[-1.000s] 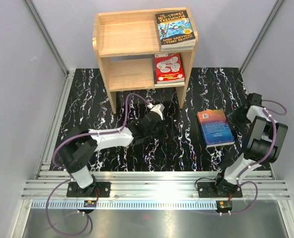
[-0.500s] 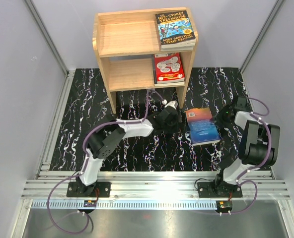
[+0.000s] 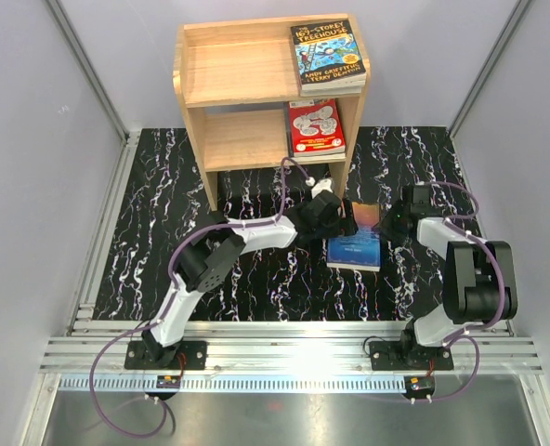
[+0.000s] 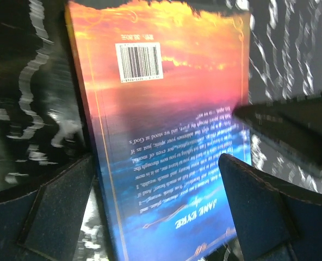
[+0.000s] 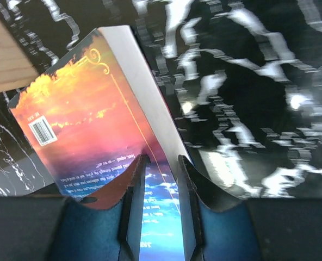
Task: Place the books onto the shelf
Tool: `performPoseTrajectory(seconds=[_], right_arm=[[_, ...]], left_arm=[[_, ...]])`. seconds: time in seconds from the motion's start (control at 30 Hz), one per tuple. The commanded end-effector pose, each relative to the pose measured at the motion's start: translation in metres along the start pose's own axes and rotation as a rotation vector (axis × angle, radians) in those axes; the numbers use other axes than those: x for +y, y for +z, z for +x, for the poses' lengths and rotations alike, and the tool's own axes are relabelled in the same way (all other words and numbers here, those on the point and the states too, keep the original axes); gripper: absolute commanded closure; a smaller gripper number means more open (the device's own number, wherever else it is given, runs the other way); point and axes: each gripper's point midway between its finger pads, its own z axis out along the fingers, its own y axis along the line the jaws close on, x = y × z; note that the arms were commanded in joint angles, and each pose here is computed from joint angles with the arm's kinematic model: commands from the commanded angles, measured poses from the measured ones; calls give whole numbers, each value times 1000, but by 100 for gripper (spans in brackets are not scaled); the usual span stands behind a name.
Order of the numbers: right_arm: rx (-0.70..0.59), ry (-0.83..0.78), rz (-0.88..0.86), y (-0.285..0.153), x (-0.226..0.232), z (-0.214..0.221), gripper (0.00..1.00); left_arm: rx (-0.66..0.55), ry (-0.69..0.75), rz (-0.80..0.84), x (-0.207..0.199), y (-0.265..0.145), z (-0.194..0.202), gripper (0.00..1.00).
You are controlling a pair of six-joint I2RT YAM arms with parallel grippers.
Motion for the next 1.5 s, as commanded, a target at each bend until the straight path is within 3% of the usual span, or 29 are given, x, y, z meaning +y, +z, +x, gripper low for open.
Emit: performPoseTrajectory(seconds=[0.0,0.07,0.13,0.37,0.67,0.83,1.0,1.27,1.37,1.4,1.47], right_arm=[[285,-9,-131,-1,41,97,79],[296,-9,-150,-1,48,111,90],[278,-1,-178,-9,51,113,93],[206,-37,-287,-65,77,100,100],[249,6,-540,-111,103,118,100],[280,-16,-475,-101,85,131,100],[261,-38,-338,-88,56,137,87],[299,-18,-327,-78,38,156,74],[315,6,-353,-76,38,163,66],[309,3,-373,-76,42,163,58],[313,9,-376,-75,40,167,55]], left_arm=[[162,-20,-12,11,3,75,1],[148,-38,22,1,-13,76,1],[123,-41,60,-9,-30,68,1],[89,-41,36,13,-60,71,1],[68,-72,57,18,-81,77,1],[52,-71,63,16,-89,72,1],[52,-70,57,20,-91,73,1],[62,-76,58,22,-89,78,1],[61,-74,62,21,-89,77,1],[64,-72,58,23,-89,79,1],[63,-72,56,23,-89,79,1]])
